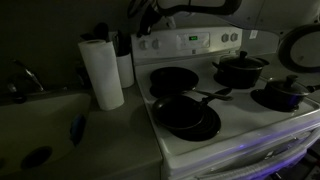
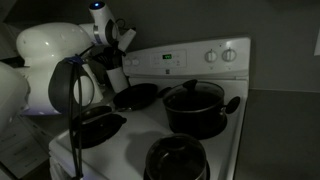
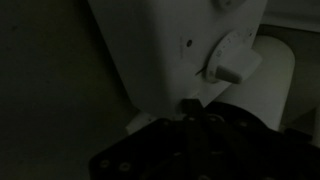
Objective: Flip the switch at the top left side of the stove
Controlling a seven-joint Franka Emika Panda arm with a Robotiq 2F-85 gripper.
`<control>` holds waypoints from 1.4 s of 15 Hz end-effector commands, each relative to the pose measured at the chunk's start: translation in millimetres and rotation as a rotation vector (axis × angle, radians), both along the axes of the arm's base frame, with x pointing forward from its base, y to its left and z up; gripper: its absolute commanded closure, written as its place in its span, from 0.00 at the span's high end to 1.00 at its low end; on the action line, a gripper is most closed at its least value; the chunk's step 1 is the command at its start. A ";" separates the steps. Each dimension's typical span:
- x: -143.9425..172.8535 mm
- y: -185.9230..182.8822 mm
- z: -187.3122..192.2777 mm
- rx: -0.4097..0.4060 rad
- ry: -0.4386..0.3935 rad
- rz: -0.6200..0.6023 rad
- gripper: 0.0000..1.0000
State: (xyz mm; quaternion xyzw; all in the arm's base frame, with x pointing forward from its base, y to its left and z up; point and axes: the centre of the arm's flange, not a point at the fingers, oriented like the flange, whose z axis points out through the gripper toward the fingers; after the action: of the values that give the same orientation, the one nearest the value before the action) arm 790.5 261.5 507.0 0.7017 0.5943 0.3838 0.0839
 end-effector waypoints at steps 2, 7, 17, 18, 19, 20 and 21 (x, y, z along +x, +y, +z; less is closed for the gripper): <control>58.6 12.2 8.9 -0.025 -0.017 0.008 0.00; 64.1 10.8 3.7 -0.015 0.003 0.000 0.00; 69.1 7.6 -15.3 0.006 0.053 -0.021 0.00; 69.6 8.4 -17.5 0.006 0.058 -0.024 0.00; 69.7 8.2 -20.2 0.006 0.064 -0.029 0.00; 69.9 7.8 -22.5 0.010 0.069 -0.033 0.00; 69.9 7.3 -25.4 0.014 0.075 -0.039 0.00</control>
State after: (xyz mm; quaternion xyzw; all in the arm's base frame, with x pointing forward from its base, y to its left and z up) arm 791.9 259.6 502.9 0.7134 0.5823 0.3829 0.0735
